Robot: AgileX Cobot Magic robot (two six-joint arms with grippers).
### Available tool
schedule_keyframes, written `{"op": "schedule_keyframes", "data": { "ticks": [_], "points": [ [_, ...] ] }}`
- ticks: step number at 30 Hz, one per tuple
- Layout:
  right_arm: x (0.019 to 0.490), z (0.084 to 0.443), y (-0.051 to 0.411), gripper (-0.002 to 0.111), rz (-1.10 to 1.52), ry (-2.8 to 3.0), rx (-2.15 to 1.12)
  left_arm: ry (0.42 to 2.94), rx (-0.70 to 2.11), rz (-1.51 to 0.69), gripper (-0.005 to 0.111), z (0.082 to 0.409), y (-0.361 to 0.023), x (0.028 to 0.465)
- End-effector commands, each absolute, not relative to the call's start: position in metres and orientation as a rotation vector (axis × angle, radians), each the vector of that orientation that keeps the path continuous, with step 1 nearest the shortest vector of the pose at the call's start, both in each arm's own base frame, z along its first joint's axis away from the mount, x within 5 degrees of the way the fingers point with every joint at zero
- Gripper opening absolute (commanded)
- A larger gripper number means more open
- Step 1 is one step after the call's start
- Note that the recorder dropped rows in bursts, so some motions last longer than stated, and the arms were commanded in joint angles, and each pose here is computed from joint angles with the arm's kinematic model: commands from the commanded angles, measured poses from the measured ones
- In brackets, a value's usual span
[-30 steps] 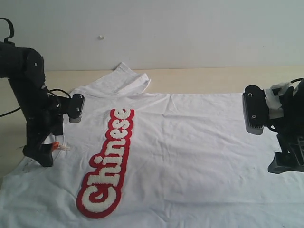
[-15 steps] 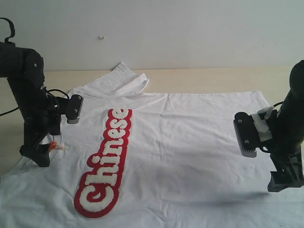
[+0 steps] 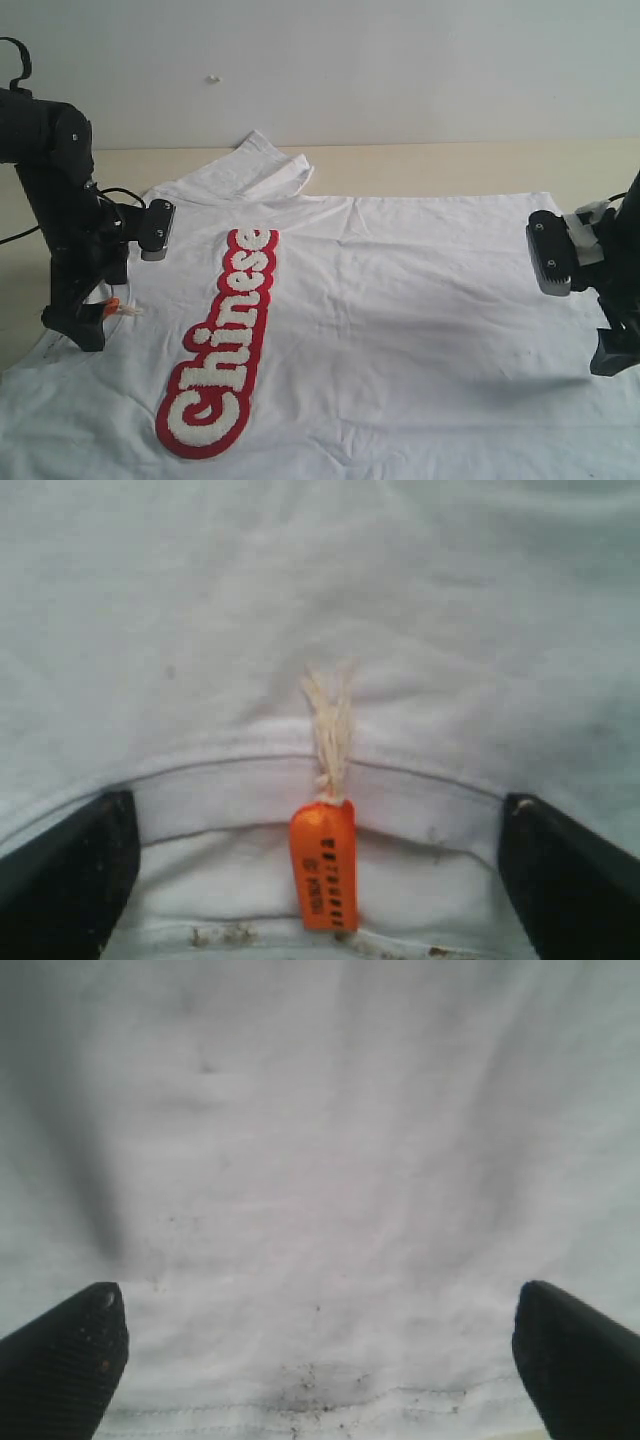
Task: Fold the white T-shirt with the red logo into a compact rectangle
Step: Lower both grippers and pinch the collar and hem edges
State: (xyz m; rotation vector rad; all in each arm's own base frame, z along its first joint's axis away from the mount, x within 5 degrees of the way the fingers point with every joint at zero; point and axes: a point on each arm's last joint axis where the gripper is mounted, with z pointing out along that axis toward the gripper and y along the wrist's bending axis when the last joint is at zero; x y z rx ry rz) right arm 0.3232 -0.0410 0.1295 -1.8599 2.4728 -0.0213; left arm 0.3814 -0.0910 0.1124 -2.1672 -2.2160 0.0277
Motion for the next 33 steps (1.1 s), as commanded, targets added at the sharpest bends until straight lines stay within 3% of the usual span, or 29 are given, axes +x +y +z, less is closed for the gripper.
{"op": "schedule_keyframes", "data": {
  "ticks": [1,8,11,13,14,15,17,19,24,25,26,29,33],
  "points": [
    [0.326,0.120,-0.043,0.105,0.019,2.492,-1.878,-2.199,-2.116,0.081,0.093,0.104,-0.089,0.377],
    [0.327,0.097,-0.044,0.098,0.064,2.516,-1.911,-2.199,-2.116,0.081,0.093,0.104,-0.089,0.377],
    [0.329,0.090,-0.045,0.082,0.057,2.523,-1.896,-2.199,-2.116,0.081,0.093,0.104,-0.089,0.377],
    [0.330,0.086,-0.045,0.066,0.056,2.533,-1.884,-2.199,-2.116,0.081,0.093,0.104,-0.089,0.377],
    [0.330,0.085,-0.045,0.057,0.048,2.536,-1.870,-2.199,-2.116,0.081,0.093,0.104,-0.089,0.377],
    [0.331,0.085,-0.045,0.039,0.042,2.551,-1.844,-2.199,-2.116,0.081,0.093,0.104,-0.089,0.377],
    [0.331,0.085,-0.045,0.016,0.040,2.554,-1.838,-2.208,-2.114,0.088,0.093,0.104,-0.089,0.377],
    [0.331,0.085,-0.045,0.000,0.040,2.576,-1.808,-2.247,-2.071,0.124,0.093,0.104,-0.091,0.375],
    [0.331,0.085,-0.045,0.000,0.042,2.598,-1.779,-2.308,-2.045,0.107,0.089,0.104,-0.092,0.378],
    [0.330,0.085,-0.045,0.000,0.046,2.601,-1.781,-2.306,-2.044,0.109,0.083,0.103,-0.092,0.378],
    [0.330,0.085,-0.045,0.000,0.049,2.610,-1.764,-2.302,-2.040,0.113,0.066,0.100,-0.092,0.378],
    [0.330,0.085,-0.045,0.000,0.049,2.647,-1.710,-2.278,-2.017,0.138,0.003,0.087,-0.092,0.375],
    [0.330,0.085,-0.045,0.000,0.049,2.650,-1.704,-2.266,-2.019,0.138,0.004,0.079,-0.090,0.371]
  ]
}}
